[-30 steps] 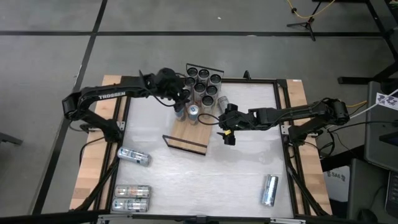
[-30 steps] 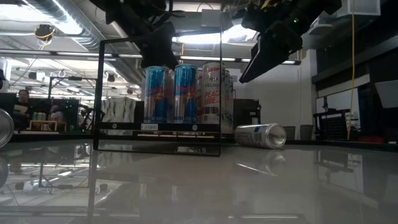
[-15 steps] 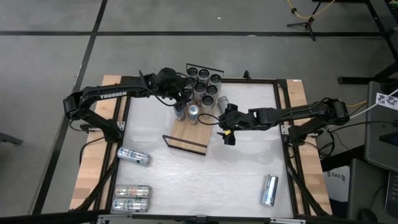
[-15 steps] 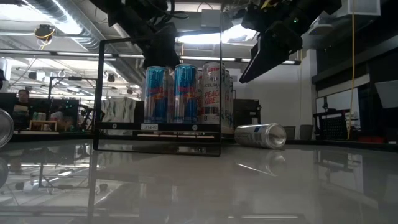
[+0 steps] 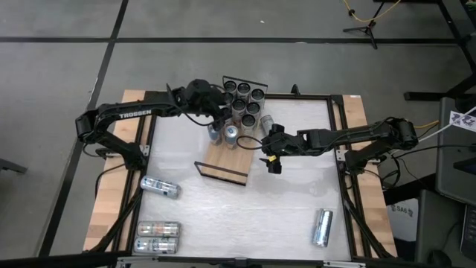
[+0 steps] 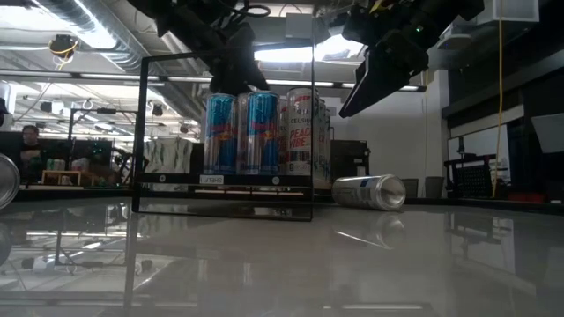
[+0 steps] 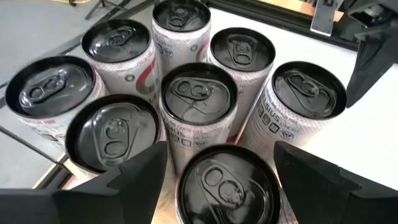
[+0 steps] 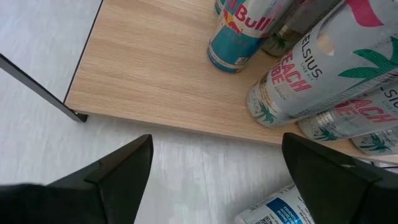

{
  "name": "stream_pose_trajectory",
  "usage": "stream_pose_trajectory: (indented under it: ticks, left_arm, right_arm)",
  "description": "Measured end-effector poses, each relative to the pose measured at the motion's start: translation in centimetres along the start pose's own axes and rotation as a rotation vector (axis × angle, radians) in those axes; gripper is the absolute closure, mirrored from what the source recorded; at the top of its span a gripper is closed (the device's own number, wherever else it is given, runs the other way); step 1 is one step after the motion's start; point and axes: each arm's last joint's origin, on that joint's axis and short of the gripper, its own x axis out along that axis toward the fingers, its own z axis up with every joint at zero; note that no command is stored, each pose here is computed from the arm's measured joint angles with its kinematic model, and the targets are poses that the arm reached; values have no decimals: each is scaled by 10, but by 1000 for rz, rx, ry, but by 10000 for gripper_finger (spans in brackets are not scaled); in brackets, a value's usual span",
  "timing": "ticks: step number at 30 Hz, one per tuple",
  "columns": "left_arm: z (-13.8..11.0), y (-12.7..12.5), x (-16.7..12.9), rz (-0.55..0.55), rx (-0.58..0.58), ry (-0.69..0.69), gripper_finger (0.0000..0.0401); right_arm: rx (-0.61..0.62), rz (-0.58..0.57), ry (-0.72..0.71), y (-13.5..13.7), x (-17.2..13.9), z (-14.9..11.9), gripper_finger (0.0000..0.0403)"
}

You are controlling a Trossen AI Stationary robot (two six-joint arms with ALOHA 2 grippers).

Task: Place canned beverage on shelf
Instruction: Put the bottom left pink soda can on the shelf aligned with the other pink soda can, then adjust the pink soda can

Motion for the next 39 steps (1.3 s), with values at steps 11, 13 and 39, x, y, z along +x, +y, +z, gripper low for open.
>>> stream_pose_trajectory:
  ticks: [11, 13, 39]
  left_arm:
    - [10, -1, -25, 14, 2, -80, 115]
    - [12, 0, -35, 54, 0, -102, 115]
    - [-30, 12, -8, 360, -13, 296, 115]
  right_arm:
    - [0, 0, 0, 0, 0, 0, 52]
    - [0, 0, 0, 0, 0, 0, 52]
    - [0, 0, -1, 0, 0, 0, 52]
